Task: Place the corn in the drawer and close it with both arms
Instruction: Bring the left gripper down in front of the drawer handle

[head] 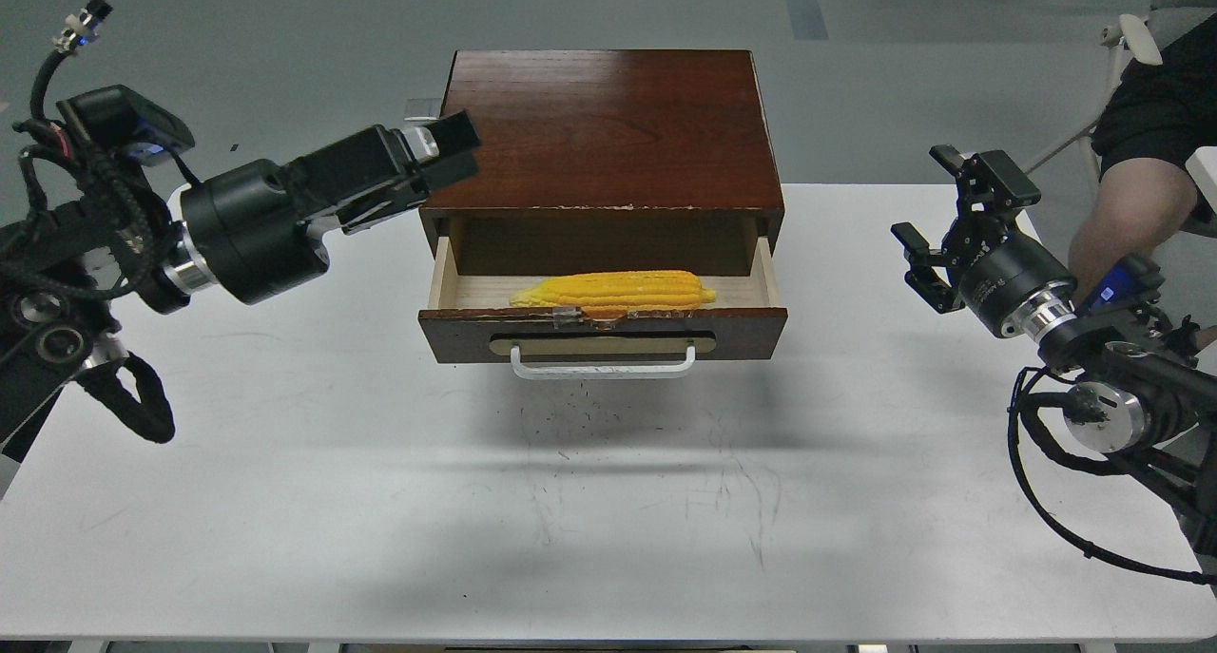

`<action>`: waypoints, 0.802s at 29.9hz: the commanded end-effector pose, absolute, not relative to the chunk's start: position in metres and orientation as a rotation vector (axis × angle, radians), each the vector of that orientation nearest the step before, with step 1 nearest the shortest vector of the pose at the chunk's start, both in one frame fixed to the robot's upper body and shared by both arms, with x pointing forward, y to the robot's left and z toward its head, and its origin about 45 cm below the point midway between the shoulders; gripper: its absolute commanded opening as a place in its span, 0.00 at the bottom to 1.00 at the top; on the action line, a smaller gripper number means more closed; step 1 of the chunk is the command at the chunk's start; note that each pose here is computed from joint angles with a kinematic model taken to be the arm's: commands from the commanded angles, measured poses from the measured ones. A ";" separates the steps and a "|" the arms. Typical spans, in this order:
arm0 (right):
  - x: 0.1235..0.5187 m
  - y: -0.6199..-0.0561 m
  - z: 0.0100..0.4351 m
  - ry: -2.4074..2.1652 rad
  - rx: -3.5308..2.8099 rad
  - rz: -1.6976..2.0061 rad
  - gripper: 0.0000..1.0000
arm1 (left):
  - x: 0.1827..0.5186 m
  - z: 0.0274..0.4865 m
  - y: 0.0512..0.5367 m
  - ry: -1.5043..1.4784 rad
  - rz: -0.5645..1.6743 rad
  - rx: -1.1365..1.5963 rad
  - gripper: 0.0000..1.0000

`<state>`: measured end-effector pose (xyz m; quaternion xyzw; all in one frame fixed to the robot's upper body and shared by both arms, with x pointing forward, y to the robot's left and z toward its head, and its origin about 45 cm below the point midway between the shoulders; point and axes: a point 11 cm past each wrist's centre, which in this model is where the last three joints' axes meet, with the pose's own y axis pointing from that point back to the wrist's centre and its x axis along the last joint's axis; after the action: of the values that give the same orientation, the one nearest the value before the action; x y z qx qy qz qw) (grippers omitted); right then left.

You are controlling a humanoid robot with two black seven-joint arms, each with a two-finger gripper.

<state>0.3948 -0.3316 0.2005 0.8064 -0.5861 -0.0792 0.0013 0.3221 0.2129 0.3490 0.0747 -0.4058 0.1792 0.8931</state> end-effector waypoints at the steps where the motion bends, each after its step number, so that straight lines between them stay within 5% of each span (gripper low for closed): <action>1: 0.395 -0.333 0.201 -1.841 2.527 -0.245 1.00 | 0.316 0.331 0.188 -0.951 0.246 0.260 0.99; 6: 0.393 -0.338 0.201 -1.844 2.515 -0.238 1.00 | 0.304 0.298 0.160 -1.021 0.109 0.344 0.92; 9: 0.393 -0.340 0.201 -1.842 2.510 -0.234 1.00 | 0.297 0.283 0.149 -1.045 0.055 0.372 0.75; 11: 0.392 -0.341 0.200 -1.842 2.506 -0.235 1.00 | 0.290 0.271 0.144 -1.030 0.017 0.378 0.47; 13: 0.392 -0.341 0.199 -1.840 2.505 -0.235 1.00 | 0.286 0.265 0.143 -1.013 0.004 0.381 0.35; 16: 0.391 -0.341 0.198 -1.840 2.502 -0.240 1.00 | 0.276 0.248 0.141 -0.962 -0.026 0.384 0.00; 24: 0.385 -0.342 0.191 -1.835 2.491 -0.260 1.00 | 0.269 0.214 0.153 -0.772 0.035 0.375 0.00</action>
<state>0.3869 -0.3418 0.1926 0.8026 -0.5906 -0.0817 0.0172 0.2687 0.1476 0.2230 0.1870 -0.4098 0.0005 0.8928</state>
